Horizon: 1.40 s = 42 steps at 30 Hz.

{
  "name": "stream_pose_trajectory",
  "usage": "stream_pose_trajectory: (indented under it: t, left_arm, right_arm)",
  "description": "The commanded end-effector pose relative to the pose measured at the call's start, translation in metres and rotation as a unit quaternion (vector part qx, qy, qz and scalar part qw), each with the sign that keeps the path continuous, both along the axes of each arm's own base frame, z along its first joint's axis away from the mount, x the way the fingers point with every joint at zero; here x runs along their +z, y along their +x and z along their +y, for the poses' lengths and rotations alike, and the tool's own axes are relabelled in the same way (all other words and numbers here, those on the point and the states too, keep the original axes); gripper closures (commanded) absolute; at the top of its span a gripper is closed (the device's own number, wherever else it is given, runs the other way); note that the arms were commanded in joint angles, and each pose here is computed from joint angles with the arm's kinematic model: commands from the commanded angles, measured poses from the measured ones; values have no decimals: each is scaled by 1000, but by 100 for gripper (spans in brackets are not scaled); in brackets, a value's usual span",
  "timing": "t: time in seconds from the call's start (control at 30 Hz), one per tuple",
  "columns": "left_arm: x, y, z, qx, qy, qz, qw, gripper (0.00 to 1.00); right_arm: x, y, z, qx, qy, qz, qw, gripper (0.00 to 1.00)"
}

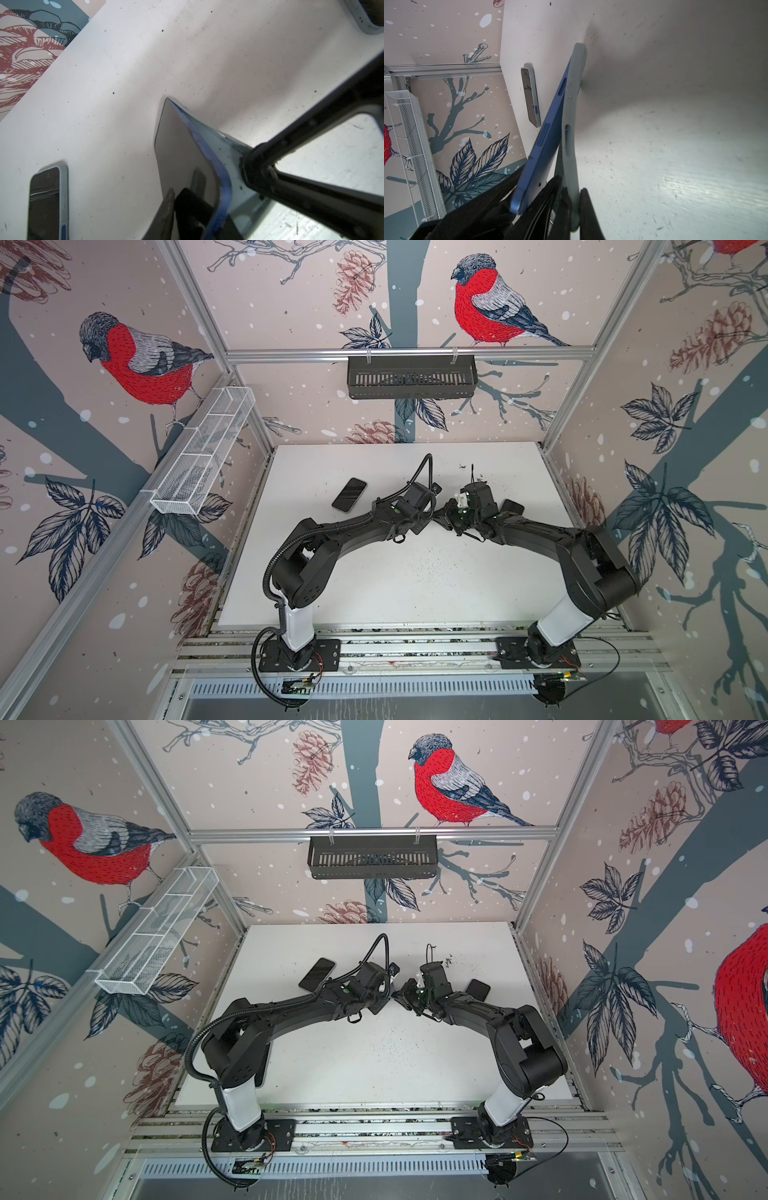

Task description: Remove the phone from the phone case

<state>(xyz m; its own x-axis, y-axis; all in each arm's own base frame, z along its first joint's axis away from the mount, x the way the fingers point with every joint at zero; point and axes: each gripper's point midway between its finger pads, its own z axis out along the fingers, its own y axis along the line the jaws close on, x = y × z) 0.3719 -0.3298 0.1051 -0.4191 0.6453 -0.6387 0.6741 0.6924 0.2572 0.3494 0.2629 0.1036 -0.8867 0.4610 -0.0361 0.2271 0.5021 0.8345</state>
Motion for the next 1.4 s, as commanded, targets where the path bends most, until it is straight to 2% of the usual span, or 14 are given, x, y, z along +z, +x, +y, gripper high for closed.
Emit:
stream_pose_trajectory:
  t: [0.0,0.37,0.83,1.23,1.37]
  left_arm:
    - [11,0,-11,-14,-36,-4,999,80]
    - [46,0,-20,-21,-77,-23,997,97]
    - [96,-4,-3,-9,-95,-79,992,100]
    - [79,-19,28,-9,-51,-109,993,100]
    - [63,-17,35,-6,-6,-108,994,100]
  right_arm:
    - [8,-5,6,18,16,2,1000,100]
    - [3,-9,-1,9,13,10,1000,100]
    - [-15,-17,-19,-13,-2,38,999,100]
    - [-27,-23,-40,-38,-12,56,998,100]
    - [-28,-23,-45,-44,-18,58,997,100]
